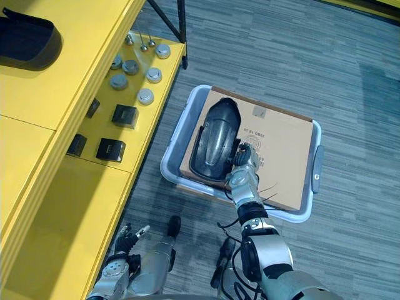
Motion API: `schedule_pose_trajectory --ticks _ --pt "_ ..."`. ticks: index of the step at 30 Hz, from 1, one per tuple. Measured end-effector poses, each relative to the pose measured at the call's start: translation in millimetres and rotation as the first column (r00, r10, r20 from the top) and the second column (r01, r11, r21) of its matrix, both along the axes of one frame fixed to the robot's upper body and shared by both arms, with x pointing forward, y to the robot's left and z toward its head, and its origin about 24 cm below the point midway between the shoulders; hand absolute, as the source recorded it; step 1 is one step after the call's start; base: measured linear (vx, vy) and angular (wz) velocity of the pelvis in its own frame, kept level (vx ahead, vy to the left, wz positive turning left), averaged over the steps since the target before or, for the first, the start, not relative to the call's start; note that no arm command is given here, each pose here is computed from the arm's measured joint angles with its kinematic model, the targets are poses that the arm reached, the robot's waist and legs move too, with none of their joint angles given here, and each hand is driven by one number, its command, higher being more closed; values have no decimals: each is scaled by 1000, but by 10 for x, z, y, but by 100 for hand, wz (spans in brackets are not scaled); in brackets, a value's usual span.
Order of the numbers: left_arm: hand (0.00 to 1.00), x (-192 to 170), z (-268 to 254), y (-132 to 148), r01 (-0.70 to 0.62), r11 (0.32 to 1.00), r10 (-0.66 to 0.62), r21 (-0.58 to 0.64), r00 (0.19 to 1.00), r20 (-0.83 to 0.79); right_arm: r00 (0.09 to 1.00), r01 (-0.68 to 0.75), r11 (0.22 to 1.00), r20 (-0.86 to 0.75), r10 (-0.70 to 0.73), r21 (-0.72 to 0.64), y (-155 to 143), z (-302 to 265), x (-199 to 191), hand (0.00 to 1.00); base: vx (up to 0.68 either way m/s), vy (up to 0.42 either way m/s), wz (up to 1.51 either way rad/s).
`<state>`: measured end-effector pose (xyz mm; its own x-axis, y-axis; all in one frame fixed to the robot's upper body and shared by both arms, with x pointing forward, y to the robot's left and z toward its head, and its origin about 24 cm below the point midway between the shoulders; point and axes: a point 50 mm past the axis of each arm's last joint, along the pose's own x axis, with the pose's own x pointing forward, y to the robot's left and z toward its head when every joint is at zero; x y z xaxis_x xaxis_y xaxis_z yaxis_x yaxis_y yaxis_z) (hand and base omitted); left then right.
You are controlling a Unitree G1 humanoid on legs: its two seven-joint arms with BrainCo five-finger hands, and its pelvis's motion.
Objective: Walk over and take plastic housings, then place them on the shelf
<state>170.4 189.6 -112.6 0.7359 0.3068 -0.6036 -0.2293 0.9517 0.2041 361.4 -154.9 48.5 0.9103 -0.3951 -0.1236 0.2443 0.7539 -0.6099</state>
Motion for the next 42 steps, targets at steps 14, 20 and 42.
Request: schedule_pose_trajectory --ticks 14,20,42 --pt "0 12 6 24 5 1000 -5 3 1000 1 998 -21 997 61 17 68 -3 46 -24 100 -10 4 -1" --pt "0 22 10 -1 6 1000 -6 -3 1000 4 984 -12 997 178 -1 76 -81 166 -143 100 4 -1 1" --pt "0 703 1903 -664 221 975 -108 -26 569 815 836 -106 993 544 64 46 113 696 -607 100 7 -3 4"
